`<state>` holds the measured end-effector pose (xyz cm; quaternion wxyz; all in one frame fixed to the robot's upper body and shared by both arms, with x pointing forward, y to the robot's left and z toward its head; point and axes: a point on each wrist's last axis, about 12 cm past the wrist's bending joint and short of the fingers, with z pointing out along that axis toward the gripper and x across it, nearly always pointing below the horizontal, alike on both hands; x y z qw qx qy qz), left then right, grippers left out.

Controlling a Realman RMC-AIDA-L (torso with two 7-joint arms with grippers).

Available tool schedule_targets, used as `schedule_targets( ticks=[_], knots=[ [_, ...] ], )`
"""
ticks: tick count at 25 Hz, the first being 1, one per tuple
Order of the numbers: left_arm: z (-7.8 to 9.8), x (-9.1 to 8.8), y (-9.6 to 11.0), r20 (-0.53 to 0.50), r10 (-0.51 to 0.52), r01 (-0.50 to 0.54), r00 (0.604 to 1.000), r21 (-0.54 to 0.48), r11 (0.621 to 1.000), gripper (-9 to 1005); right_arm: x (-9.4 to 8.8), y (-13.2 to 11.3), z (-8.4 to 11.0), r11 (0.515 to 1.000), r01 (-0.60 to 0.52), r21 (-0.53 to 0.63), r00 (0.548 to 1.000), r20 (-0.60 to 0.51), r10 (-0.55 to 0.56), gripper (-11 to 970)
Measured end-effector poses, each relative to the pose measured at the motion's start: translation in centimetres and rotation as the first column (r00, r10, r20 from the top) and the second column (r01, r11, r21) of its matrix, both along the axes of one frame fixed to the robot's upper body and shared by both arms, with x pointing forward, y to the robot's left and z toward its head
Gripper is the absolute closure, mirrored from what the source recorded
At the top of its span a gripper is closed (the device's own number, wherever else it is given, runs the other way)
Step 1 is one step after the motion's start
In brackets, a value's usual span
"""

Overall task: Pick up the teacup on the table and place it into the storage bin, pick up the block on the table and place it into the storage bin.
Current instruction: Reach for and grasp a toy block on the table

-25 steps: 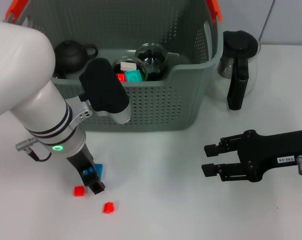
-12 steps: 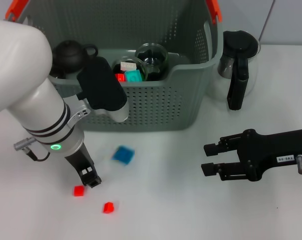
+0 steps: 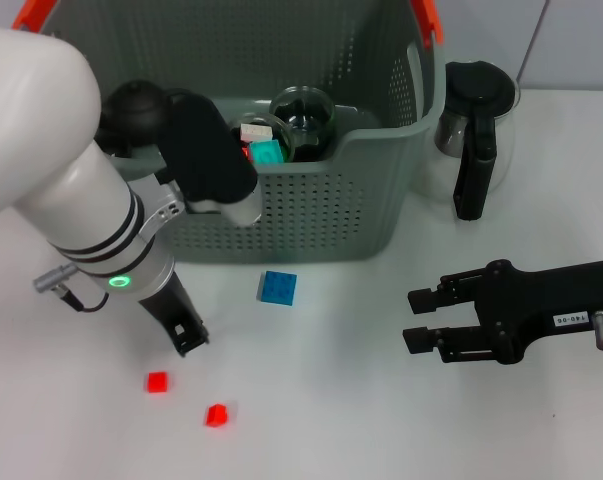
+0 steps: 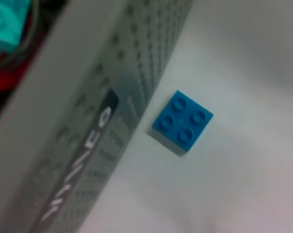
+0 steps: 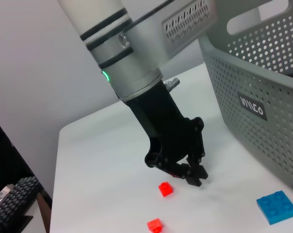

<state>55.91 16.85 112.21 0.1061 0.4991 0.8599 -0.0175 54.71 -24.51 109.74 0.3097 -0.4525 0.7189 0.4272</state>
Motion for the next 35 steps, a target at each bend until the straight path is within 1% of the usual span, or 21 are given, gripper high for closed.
schedule_targets(
  ticks=[4, 8, 10, 12, 17, 20, 22, 29, 31, 35],
  knots=[
    [1.1, 0.3, -0.5, -0.004, 0.111, -0.111, 0.994, -0.066, 0.992, 893, 0.0, 0.0, 0.0, 1.000, 0.000, 0.000, 1.000, 0.000, 0.000, 396],
    [2.4, 0.1, -1.1, -0.049, 0.228, -0.233, 0.972, -0.129, 0.964, 838, 0.0, 0.0, 0.0, 1.000, 0.001, 0.000, 1.000, -0.003, -0.001, 396],
    [2.9, -0.1, -1.6, -0.080, 0.267, -0.277, 0.960, -0.161, 0.947, 811, 0.0, 0.0, 0.1, 1.000, -0.003, 0.001, 1.000, -0.006, 0.003, 396],
    [3.1, -0.2, -2.2, -0.110, 0.301, -0.317, 0.947, -0.182, 0.931, 582, 0.0, -0.1, 0.3, 1.000, -0.011, 0.003, 1.000, -0.005, 0.011, 396],
    [2.6, -0.4, -3.3, -0.170, 0.365, -0.396, 0.915, -0.206, 0.895, 489, 0.2, -0.6, 0.6, 1.000, -0.008, -0.005, 1.000, -0.008, 0.008, 396],
    [2.6, -0.3, -3.7, -0.187, 0.391, -0.427, 0.901, -0.234, 0.873, 433, 0.3, -0.9, 0.8, 1.000, -0.006, -0.011, 1.000, -0.006, 0.006, 396],
    [2.9, -0.1, -3.9, -0.201, 0.399, -0.442, 0.895, -0.277, 0.853, 396, 0.3, -1.0, 0.9, 1.000, -0.007, -0.013, 1.000, -0.004, 0.007, 396],
    [2.8, 0.9, -3.9, -0.205, 0.426, -0.472, 0.881, -0.319, 0.822, 401, 0.3, -1.2, 1.0, 1.000, -0.020, -0.021, 1.000, -0.009, 0.019, 397],
    [2.6, 1.3, -3.7, -0.193, 0.434, -0.475, 0.880, -0.319, 0.820, 403, 0.3, -1.2, 1.0, 0.999, -0.026, -0.020, 1.000, -0.011, 0.026, 397],
    [2.1, 1.7, -3.5, -0.151, 0.431, -0.456, 0.890, -0.318, 0.831, 406, 0.2, -1.2, 1.2, 0.999, -0.033, -0.023, 0.999, -0.022, 0.032, 396]
  ],
)
